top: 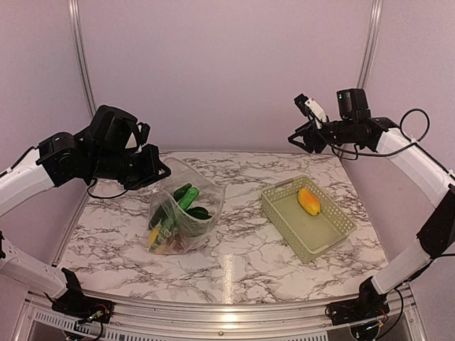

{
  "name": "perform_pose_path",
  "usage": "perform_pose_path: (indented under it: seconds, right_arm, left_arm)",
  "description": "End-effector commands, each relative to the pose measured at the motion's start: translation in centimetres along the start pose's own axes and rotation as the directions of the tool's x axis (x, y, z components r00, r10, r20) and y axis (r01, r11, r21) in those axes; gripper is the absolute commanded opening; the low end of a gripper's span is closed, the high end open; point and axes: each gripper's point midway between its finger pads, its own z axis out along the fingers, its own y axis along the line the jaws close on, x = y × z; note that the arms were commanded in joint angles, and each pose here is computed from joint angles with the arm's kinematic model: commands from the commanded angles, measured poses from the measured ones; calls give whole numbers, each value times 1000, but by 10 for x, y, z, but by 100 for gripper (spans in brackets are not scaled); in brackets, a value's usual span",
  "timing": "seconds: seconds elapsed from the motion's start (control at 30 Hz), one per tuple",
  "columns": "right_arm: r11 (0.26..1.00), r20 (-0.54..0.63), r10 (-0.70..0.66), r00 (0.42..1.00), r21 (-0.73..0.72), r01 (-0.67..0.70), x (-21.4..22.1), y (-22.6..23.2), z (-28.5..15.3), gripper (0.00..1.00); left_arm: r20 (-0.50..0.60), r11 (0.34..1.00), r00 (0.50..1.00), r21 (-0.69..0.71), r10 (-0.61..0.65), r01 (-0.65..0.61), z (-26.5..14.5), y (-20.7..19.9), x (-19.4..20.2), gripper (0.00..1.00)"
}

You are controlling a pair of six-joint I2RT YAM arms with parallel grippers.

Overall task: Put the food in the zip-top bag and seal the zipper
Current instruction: Pick up the fake fruit from the bin.

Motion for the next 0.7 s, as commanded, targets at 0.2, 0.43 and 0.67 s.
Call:
perform_pose_path:
  seconds: [0.2, 0.43, 0.67]
  right_arm:
    - [993, -481, 14, 876, 109, 45, 155, -26, 8, 41]
    - [997, -654, -9, 757, 52, 57, 228, -17, 13, 44]
    - [989, -672, 8, 740, 113, 91, 237, -34, 22, 53]
  left_arm:
    - [-34, 999, 999, -15, 29, -30, 2, 9, 10, 0]
    - [-67, 998, 996, -25, 58, -60, 13, 9, 16, 0]
    - [-64, 998, 996, -32, 56, -58, 15, 10, 16, 0]
